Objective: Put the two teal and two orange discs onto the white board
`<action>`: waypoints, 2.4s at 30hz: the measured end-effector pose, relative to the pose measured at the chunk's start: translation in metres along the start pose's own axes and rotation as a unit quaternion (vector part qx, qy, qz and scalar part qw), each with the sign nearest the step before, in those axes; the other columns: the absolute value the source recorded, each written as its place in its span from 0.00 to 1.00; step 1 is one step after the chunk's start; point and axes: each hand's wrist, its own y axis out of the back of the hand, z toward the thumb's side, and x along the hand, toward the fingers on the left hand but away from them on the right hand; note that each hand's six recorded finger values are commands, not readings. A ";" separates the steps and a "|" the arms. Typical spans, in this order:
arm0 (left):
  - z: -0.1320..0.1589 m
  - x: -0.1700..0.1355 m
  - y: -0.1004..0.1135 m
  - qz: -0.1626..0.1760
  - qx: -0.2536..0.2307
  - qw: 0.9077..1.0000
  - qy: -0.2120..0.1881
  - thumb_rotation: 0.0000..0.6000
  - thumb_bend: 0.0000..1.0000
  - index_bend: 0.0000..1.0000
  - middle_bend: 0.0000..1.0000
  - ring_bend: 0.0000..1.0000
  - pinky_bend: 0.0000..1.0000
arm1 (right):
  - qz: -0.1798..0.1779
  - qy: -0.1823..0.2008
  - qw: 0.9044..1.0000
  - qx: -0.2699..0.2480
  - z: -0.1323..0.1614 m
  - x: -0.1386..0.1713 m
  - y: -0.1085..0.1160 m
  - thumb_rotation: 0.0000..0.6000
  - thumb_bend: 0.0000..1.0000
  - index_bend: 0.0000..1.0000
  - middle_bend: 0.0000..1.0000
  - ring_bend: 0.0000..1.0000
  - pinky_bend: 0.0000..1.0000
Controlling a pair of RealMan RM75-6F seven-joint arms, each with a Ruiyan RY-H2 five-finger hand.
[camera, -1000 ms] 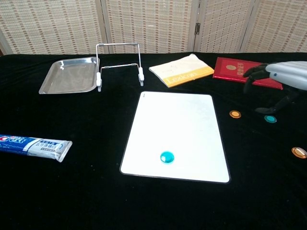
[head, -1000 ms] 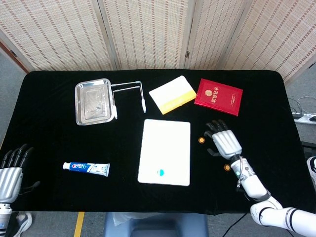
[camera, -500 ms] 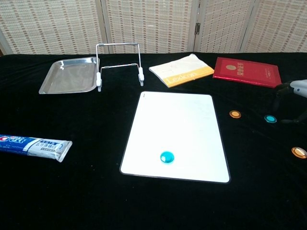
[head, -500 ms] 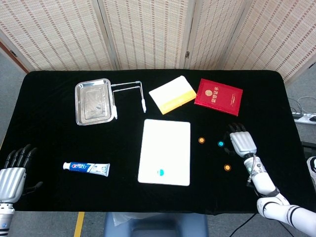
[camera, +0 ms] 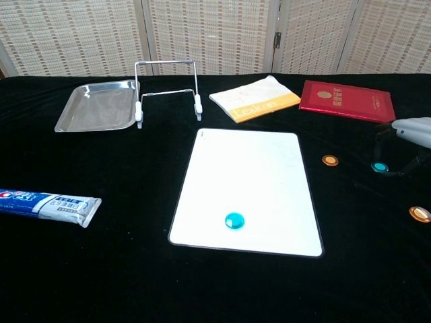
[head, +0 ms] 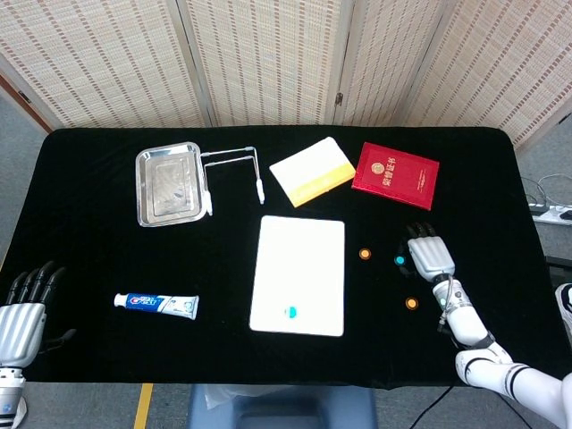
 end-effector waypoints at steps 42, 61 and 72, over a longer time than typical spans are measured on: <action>-0.004 -0.001 0.002 0.002 -0.002 1.000 0.004 1.00 0.15 0.00 0.00 0.00 0.00 | -0.024 0.208 0.977 0.026 0.136 0.042 0.030 0.88 0.41 0.54 0.22 0.04 0.00; -0.011 -0.004 -0.001 0.001 -0.005 1.000 0.011 1.00 0.15 0.00 0.00 0.00 0.00 | 0.012 0.301 0.951 0.072 0.208 0.060 -0.004 0.88 0.41 0.54 0.21 0.03 0.00; -0.012 -0.004 -0.003 0.000 -0.006 1.000 0.013 1.00 0.15 0.00 0.00 0.00 0.00 | 0.014 0.305 0.948 0.084 0.207 0.064 -0.008 0.88 0.41 0.39 0.19 0.01 0.00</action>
